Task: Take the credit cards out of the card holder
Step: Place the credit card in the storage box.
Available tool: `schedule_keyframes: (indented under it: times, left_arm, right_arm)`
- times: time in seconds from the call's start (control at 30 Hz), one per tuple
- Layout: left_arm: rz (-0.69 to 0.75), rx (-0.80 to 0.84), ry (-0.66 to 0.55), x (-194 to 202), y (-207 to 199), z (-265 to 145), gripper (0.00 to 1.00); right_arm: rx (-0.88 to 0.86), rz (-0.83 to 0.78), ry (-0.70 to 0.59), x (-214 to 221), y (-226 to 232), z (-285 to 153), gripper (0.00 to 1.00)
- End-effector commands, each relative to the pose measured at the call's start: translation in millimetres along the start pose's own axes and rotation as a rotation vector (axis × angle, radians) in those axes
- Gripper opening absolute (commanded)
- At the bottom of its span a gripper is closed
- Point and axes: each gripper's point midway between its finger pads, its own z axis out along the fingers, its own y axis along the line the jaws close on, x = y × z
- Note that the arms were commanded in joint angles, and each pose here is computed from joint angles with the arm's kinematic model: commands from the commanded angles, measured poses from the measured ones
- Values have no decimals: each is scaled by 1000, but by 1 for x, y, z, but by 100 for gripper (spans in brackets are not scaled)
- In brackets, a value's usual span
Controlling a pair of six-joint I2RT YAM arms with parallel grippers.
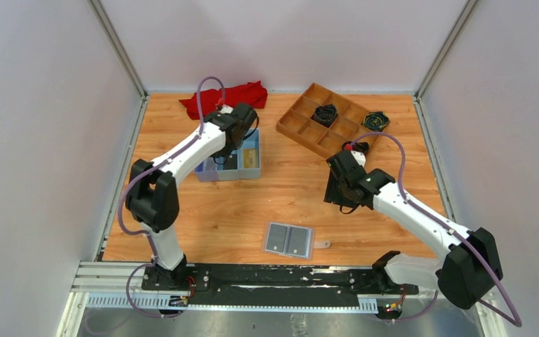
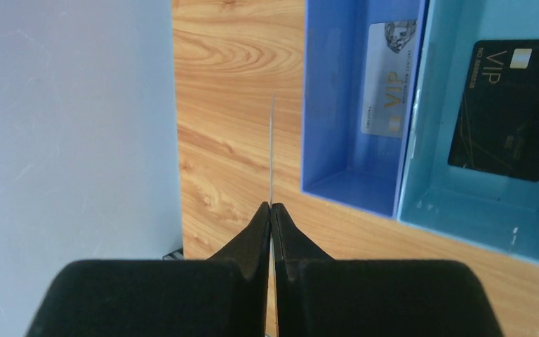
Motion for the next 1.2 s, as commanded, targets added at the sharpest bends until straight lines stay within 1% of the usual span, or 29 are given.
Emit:
schedule_keyframes:
  times: [0.0, 0.07, 0.2, 0.33, 0.5, 0.6, 0.77, 0.83, 0.9, 1.03, 1.1, 1.17]
  left_arm:
    - [-30, -54, 17, -10, -12, 19, 0]
    - [-20, -61, 37, -10, -19, 29, 0]
    - [-25, 5, 63, -7, -38, 42, 0]
    - [-17, 5, 78, -5, -46, 51, 0]
    - [3, 9, 102, 0, -60, 64, 0]
    - [-8, 5, 114, 2, -60, 69, 0]
    - [14, 23, 147, 10, -68, 76, 23]
    - [6, 47, 149, 11, -70, 73, 30]
    - [-20, 84, 133, 6, -68, 64, 31]
    - [-81, 150, 54, -9, -58, 38, 31]
    - [-110, 210, 20, -17, -55, 20, 31]
    - [-135, 293, -17, -25, -55, -3, 31]
  right_arm:
    - [52, -3, 29, -2, -7, 0, 50]
    - [46, -3, 46, 1, -5, 1, 50]
    - [30, 3, 54, 5, -5, 0, 49]
    - [27, 11, 55, 7, -6, -3, 49]
    - [19, 37, 30, 11, -13, -9, 49]
    - [12, 50, 19, 12, -16, -12, 49]
    - [9, 60, 0, 20, -25, -15, 49]
    - [2, 65, -13, 22, -29, -17, 49]
    - [-10, 66, -34, 22, -31, -19, 48]
    - [-79, 48, -111, 16, -27, -21, 48]
    - [-124, 37, -143, 13, -22, -21, 48]
    - [-147, 31, -136, 15, -19, -19, 49]
